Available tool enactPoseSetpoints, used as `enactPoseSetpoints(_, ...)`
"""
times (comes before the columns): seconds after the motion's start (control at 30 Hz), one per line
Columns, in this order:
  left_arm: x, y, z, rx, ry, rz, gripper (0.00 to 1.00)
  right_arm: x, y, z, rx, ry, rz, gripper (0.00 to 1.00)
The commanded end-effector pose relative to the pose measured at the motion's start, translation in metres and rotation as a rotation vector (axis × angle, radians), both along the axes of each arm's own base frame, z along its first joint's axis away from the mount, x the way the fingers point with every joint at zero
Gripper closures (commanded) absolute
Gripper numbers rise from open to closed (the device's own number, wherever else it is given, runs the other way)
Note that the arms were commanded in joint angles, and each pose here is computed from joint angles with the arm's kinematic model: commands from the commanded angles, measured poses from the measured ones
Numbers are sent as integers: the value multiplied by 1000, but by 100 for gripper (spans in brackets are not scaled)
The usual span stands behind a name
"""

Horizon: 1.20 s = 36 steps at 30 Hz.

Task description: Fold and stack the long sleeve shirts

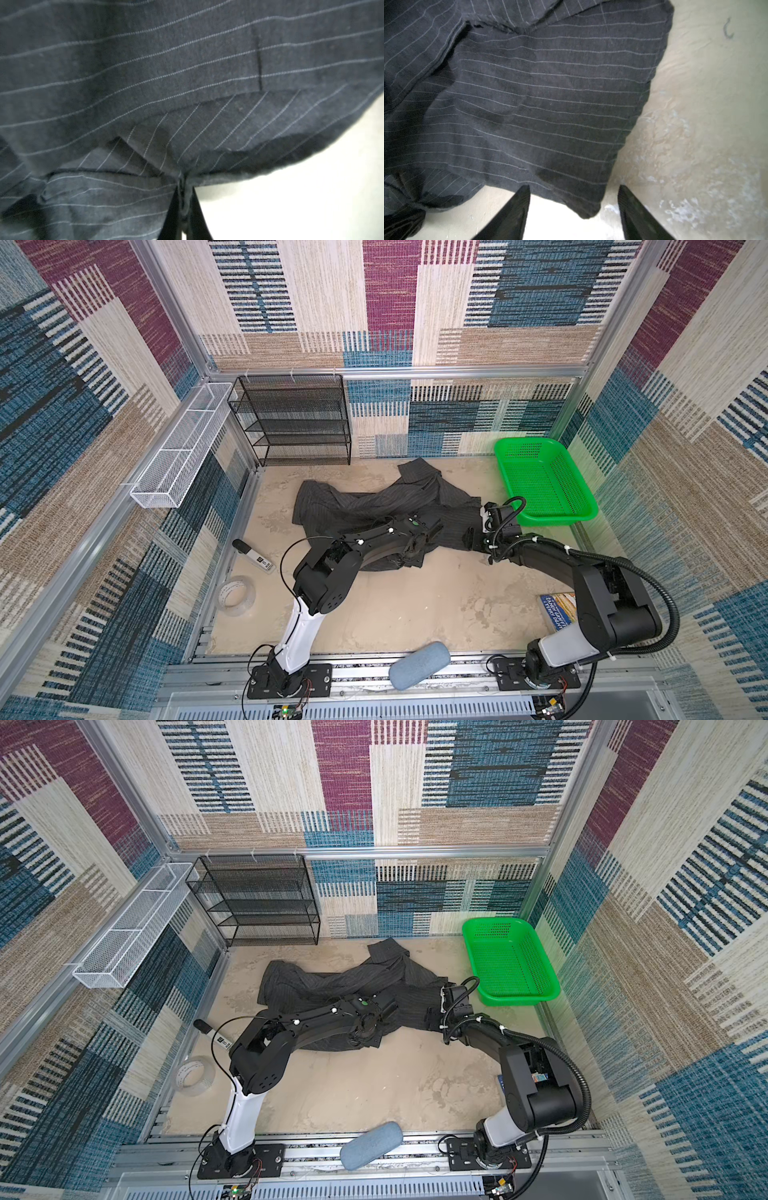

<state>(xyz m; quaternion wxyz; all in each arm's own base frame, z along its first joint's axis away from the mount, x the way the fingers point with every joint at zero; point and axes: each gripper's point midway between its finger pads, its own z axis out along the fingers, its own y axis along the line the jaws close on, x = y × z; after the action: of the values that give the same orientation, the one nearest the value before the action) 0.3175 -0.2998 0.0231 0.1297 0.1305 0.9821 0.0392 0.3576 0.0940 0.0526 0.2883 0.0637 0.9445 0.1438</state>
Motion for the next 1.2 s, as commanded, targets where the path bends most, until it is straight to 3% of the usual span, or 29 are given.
enactPoseSetpoints(0.0, -5, 5, -1, 17, 16, -17, 100, 3, 9, 7, 71, -34, 0, 27)
enactPoseSetpoints(0.13, -8, 5, 5, 1, 17, -28, 100, -1, 18, 1, 138, -27, 5, 30)
enactPoseSetpoints(0.17, -9, 5, 7, -1, 15, -32, 100, -1, 19, 0, 152, -28, 1, 37)
enactPoseSetpoints(0.27, -10, 6, 13, -9, 8, -38, 100, 2, 18, 1, 157, -39, -17, 70)
enactPoseSetpoints(0.33, -11, 8, 21, -16, 1, -53, 100, 7, 17, 11, 144, -70, -18, 81)
enactPoseSetpoints(0.43, -17, 13, 36, -20, -5, -91, 100, 16, 14, 37, 108, -123, -2, 89)
enactPoseSetpoints(0.63, -45, 37, 80, -43, -9, -213, 100, 29, -4, 86, -53, -152, 20, 91)
enactPoseSetpoints(0.87, -85, 65, 130, -92, 6, -313, 100, 42, -11, 123, -133, -168, 40, 91)
enactPoseSetpoints(1.0, -96, 83, 161, -134, -45, -311, 100, 50, -18, 119, -184, -148, 32, 89)
enactPoseSetpoints(1.17, -87, 98, 180, -204, -73, -283, 100, 63, -28, 70, -186, -58, 28, 85)
